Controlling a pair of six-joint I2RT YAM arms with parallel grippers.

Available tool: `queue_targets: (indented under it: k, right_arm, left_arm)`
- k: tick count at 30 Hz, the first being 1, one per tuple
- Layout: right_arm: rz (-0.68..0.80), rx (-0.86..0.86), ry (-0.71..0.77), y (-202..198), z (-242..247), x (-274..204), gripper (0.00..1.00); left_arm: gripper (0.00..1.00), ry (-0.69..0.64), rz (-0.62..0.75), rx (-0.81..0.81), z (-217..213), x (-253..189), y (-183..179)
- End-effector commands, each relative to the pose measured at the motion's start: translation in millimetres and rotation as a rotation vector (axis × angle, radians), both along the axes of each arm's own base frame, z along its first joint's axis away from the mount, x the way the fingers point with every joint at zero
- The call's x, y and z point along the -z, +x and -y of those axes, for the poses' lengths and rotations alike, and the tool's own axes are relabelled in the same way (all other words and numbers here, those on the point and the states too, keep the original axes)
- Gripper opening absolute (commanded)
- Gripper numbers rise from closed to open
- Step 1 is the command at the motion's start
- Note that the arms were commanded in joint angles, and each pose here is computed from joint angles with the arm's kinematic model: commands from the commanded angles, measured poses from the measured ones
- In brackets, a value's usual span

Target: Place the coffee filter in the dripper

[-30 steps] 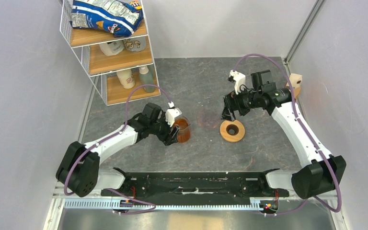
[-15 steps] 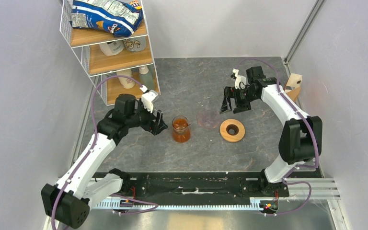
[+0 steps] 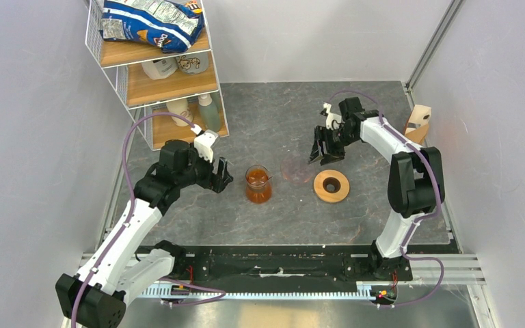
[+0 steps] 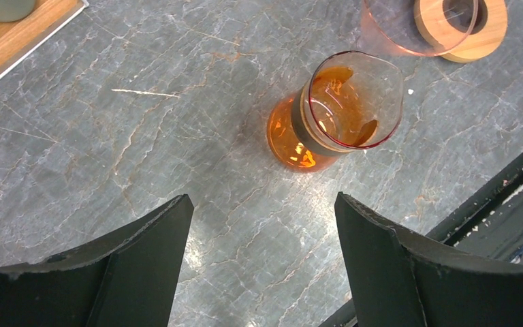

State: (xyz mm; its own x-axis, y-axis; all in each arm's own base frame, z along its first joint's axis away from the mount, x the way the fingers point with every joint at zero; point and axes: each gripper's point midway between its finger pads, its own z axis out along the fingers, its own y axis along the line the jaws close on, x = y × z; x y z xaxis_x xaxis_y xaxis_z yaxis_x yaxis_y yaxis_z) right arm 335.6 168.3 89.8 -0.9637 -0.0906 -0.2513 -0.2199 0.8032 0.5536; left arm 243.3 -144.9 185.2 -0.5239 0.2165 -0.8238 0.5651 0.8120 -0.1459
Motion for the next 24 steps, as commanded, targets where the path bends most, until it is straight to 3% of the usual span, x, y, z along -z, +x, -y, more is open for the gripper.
queue_targets:
  k: [1,4,12,20,24]
  right_arm:
    - [0.031,-0.019,0.027,7,-9,-6,0.56]
    - [0.028,-0.024,0.029,4,-8,-5,0.50]
    - [0.036,-0.035,0.031,-2,-8,-10,0.52]
    - [0.105,-0.136,0.084,-28,7,-52,0.80]
    - [0.132,-0.158,0.110,-40,31,-68,0.87]
  left_arm:
    - [0.84,-0.030,0.053,-0.039,0,-13,10]
    - [0.84,-0.035,0.050,-0.041,0,-12,11]
    - [0.84,-0.046,0.047,-0.025,3,-12,8]
    - [0.84,-0.061,0.042,-0.007,7,-14,7]
    - [0.84,-0.064,0.040,0.006,9,-15,5]
